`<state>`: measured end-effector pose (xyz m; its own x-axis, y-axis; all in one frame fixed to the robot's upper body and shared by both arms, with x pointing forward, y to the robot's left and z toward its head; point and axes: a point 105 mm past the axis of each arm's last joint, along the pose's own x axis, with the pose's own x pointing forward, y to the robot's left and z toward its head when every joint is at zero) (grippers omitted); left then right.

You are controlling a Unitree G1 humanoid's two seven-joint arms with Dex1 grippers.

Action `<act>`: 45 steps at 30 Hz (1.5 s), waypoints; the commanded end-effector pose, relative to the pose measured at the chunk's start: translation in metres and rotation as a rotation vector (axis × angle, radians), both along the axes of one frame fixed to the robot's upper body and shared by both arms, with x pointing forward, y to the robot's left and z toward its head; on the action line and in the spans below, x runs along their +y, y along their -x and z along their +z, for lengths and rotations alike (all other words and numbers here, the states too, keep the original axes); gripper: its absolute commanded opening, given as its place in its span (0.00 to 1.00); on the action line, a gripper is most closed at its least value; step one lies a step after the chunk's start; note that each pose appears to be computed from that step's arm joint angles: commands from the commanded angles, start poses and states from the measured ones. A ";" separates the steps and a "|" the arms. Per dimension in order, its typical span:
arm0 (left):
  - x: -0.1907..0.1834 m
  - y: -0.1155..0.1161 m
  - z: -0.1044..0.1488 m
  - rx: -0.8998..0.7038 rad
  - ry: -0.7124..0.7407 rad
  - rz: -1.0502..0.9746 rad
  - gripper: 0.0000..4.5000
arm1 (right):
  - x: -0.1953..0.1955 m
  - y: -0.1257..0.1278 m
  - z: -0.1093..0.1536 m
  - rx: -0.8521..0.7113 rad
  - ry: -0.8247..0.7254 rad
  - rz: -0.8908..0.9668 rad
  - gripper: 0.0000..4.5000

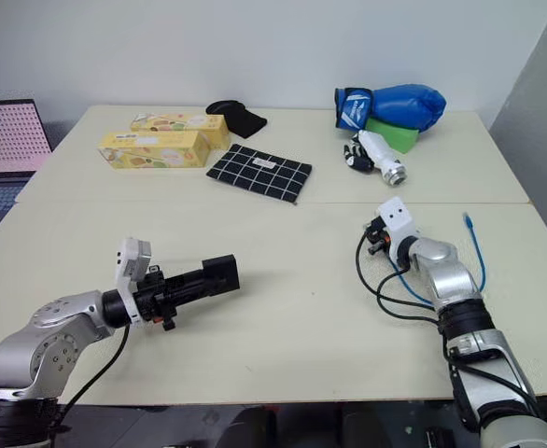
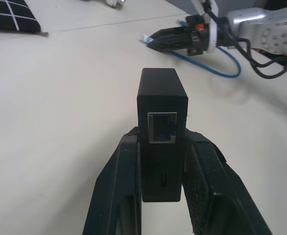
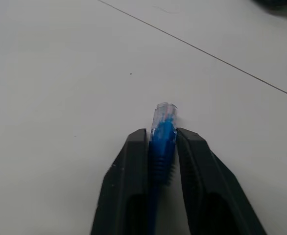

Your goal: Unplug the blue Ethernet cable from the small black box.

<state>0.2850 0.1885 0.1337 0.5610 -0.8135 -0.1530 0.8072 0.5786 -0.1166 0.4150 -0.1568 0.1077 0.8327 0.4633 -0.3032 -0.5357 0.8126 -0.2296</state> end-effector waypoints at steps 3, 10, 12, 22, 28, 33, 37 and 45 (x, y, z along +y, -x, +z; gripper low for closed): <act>0.022 -0.035 0.009 -0.170 -0.085 0.267 0.17 | 0.015 0.016 0.052 -0.124 -0.079 0.201 0.54; 0.059 -0.064 0.015 -0.404 -0.093 0.629 0.17 | 0.083 0.087 0.087 -0.122 -0.095 0.695 0.64; 0.066 -0.068 0.011 -0.450 -0.109 0.698 0.17 | 0.096 0.097 0.088 -0.124 -0.069 0.756 0.64; 0.086 -0.080 -0.039 -0.378 -0.042 0.895 0.17 | 0.135 0.112 0.081 -0.139 0.001 0.882 0.64; 0.089 -0.076 -0.059 -0.309 -0.016 0.910 0.41 | 0.134 0.114 0.078 -0.130 0.016 0.883 0.65; 0.094 -0.067 -0.061 -0.301 -0.034 0.925 0.65 | 0.132 0.114 0.075 -0.121 0.016 0.866 0.65; 0.097 -0.051 -0.057 -0.313 -0.087 0.921 0.79 | 0.129 0.115 0.070 -0.102 -0.002 0.833 0.65; 0.107 -0.009 -0.052 -0.194 -0.312 0.845 0.79 | 0.105 0.111 0.055 -0.041 -0.093 0.651 0.65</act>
<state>0.3005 0.2924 0.0758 0.9938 -0.0592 -0.0937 0.0761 0.9790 0.1892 0.3037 -0.0413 0.1478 0.3397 0.9050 -0.2561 -0.9363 0.2995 -0.1837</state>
